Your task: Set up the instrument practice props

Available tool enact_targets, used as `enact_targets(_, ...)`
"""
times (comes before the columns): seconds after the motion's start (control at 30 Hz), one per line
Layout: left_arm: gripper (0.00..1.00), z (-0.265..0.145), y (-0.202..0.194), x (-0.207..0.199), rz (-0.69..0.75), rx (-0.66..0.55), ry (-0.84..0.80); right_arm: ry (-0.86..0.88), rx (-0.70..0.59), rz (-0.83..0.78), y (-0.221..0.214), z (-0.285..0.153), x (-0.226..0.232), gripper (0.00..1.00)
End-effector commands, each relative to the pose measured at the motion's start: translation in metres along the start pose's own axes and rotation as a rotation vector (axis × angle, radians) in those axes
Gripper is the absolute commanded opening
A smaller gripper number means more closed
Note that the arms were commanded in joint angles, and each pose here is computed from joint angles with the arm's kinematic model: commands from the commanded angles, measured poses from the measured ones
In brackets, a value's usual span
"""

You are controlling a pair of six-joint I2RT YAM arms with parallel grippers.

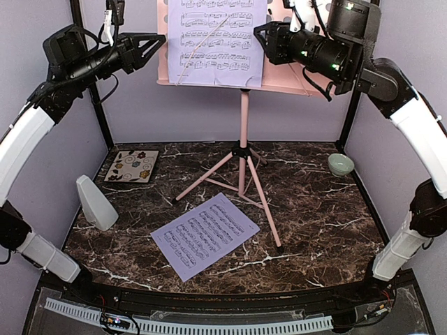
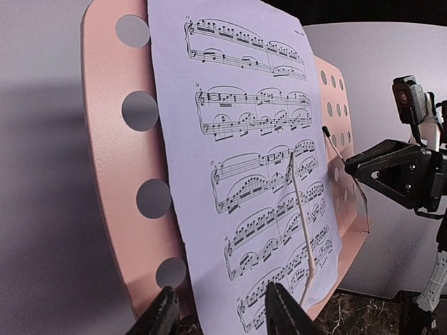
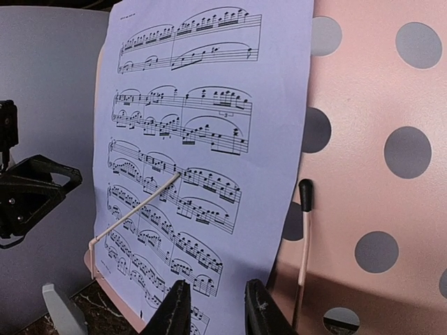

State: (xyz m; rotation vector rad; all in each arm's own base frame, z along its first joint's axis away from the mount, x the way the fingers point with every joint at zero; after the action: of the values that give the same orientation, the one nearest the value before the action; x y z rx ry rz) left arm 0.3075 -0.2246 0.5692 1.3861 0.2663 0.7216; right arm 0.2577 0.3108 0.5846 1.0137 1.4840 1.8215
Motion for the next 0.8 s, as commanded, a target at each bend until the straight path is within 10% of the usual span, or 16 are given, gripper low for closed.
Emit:
enact_targets(0.0,0.43,0.004,0.016,0.001,-0.003,-0.064,-0.024,-0.011,-0.058,0.03,0.016,-0.007,-0.001,0.28)
enact_targets(0.77,0.27,0.02,0.019,0.008,-0.067,-0.094,-0.032,-0.031,-0.049,0.023,0.011,-0.005,-0.003,0.27)
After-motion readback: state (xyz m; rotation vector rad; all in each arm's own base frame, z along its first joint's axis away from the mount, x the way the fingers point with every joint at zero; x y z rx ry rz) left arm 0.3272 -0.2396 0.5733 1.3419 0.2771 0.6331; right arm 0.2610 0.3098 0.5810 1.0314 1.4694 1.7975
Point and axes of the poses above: each gripper's point midway between its finger pads, its own z axis out along the fingers, its own x axis along the line the jaws close on, y = z × x, the point moved 3 cm from there along -z, back along the fingers, and after that the axes turned 12 degrees about z, right-handed, at the moved point
